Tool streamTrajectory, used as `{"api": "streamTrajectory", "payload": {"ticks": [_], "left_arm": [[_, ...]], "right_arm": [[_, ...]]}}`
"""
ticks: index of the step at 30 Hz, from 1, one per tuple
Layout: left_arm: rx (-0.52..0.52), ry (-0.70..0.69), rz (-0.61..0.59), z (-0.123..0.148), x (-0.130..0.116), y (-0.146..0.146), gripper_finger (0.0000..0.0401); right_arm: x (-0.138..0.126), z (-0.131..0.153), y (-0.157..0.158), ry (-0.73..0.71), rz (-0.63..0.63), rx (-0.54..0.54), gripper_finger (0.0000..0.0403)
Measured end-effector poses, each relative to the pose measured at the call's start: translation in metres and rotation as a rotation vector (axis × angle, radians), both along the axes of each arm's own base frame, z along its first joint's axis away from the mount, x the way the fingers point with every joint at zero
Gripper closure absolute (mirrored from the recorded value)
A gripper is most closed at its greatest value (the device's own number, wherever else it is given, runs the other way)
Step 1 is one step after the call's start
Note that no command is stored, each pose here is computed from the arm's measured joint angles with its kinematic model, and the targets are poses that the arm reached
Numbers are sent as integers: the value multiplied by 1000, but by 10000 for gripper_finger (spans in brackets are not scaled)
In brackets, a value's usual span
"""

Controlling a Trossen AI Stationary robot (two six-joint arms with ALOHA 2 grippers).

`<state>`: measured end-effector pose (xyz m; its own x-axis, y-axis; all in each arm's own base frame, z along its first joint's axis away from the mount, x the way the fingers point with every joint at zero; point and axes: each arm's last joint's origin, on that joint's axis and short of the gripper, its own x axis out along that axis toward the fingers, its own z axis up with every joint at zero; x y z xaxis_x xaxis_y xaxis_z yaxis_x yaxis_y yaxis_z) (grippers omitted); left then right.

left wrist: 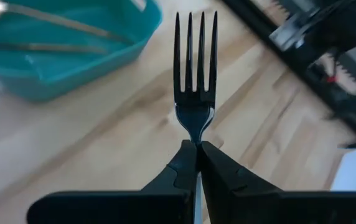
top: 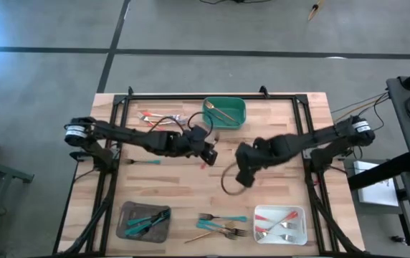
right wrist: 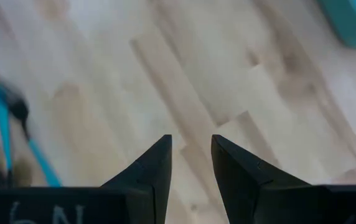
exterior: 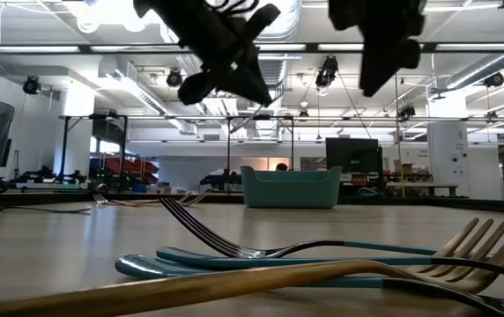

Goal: Sort silverware by color (type)
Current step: Put the orange fork into the white bin

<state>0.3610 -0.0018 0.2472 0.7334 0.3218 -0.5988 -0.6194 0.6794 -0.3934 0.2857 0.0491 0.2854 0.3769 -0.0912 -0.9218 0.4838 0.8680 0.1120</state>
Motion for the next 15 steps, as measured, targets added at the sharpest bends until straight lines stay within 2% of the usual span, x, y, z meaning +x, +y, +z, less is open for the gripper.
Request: {"api": "streamTrajectory", "payload": {"ticks": [3,6,12,15], "left_arm": [[36,-33,-14,16,1,4,401],[88,-62,-35,33,-4,6,401],[192,-63,55,60,-31,23,401],[210,-64,87,68,-44,34,401]], "right_arm": [[6,1,-18,-37,-36,-5,298],[14,4,-33,-100,-16,-31,298],[26,12,-71,-236,-31,-87,298],[34,20,-90,-371,-63,-88,298]]}}
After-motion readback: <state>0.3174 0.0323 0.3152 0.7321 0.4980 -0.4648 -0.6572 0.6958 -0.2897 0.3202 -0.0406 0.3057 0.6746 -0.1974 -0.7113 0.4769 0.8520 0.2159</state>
